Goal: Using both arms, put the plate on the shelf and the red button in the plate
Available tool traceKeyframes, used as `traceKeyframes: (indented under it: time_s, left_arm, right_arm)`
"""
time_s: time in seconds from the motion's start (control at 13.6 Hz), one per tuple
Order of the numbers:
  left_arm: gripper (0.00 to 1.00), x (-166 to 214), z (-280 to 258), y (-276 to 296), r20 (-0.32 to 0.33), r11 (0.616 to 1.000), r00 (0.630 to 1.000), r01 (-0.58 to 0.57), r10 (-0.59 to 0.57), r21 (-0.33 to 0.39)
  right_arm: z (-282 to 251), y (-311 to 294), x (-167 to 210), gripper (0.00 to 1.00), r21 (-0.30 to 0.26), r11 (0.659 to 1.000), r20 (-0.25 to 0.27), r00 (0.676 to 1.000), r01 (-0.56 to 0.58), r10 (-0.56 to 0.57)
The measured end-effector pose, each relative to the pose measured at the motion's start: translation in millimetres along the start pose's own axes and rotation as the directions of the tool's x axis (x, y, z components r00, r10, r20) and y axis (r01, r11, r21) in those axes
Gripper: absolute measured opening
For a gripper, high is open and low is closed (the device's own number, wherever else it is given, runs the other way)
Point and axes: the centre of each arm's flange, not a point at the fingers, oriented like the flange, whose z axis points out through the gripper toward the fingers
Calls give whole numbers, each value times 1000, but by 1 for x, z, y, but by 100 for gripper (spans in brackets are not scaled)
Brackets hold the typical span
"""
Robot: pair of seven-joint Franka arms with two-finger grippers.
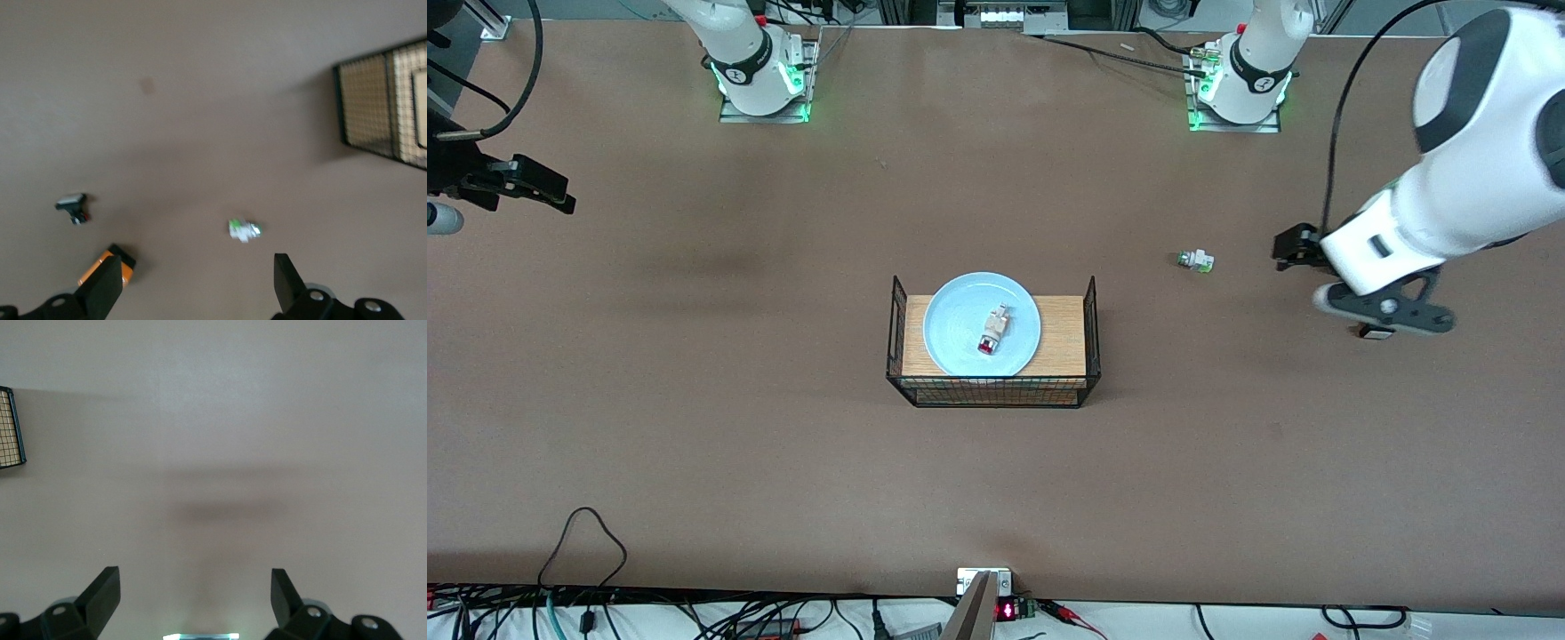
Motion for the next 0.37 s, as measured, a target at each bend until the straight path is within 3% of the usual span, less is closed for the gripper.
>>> traceKeyframes:
  time_s: [0.37]
  left_arm:
    - [100, -39, 14, -15, -26, 999, 999, 33, -33, 5]
  right_arm:
    - [0, 0, 0, 100, 0, 1000, 0, 1000, 0, 0]
